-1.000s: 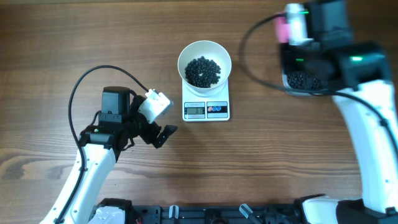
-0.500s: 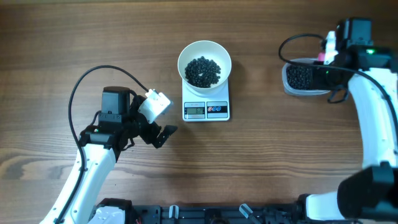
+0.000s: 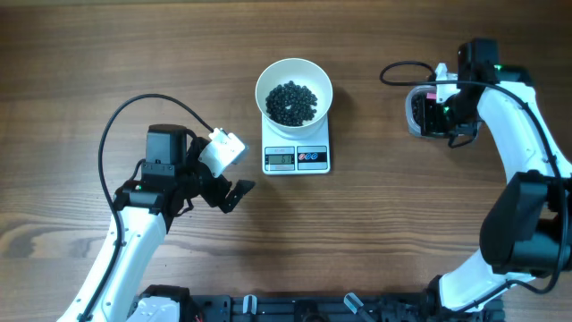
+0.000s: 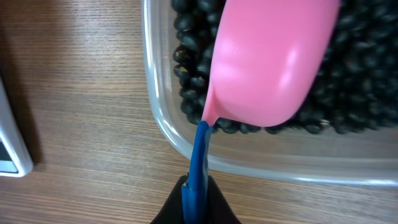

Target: Scoop item into bowl and weigh 150g on scale

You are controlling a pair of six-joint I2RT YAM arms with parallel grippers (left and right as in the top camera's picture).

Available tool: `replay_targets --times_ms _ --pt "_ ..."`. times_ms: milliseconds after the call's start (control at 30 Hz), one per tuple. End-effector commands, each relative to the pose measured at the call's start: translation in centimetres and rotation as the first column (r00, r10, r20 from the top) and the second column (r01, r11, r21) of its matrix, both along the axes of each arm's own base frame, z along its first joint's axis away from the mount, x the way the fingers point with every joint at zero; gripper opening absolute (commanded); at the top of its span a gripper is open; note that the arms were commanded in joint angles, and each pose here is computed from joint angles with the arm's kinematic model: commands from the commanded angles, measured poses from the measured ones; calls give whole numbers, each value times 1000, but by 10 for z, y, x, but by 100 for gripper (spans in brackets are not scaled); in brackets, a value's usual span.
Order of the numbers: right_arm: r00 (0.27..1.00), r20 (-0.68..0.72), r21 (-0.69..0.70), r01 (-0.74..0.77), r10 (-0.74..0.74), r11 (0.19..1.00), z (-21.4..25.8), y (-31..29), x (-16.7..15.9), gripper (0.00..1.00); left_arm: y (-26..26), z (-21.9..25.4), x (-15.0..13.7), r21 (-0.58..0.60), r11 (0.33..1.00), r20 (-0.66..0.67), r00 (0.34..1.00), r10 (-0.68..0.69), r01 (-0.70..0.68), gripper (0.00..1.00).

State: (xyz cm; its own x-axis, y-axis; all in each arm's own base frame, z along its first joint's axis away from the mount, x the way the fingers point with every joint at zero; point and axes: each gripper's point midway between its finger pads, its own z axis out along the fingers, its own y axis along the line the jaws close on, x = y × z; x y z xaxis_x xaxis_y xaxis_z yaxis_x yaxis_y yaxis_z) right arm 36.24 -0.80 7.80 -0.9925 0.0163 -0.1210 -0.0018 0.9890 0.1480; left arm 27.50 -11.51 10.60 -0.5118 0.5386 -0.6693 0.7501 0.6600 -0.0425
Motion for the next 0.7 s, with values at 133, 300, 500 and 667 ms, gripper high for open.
replay_targets --times_ms 133,300,500,667 --pt "1000 -12 232 21 -18 973 -3 15 0 4 -4 0 -4 -8 1000 9 1000 -30 30 100" --pt "997 -12 309 74 -74 948 3 -2 -4 4 -4 0 -4 -8 1000 9 999 -30 30 100" --pt "993 25 417 93 -114 904 13 -14 -3 4 -4 0 -4 -8 1000 9 999 -30 30 100" --pt "984 21 436 149 -175 888 15 -33 -5 4 -4 0 -4 -8 1000 9 1000 -30 30 100"
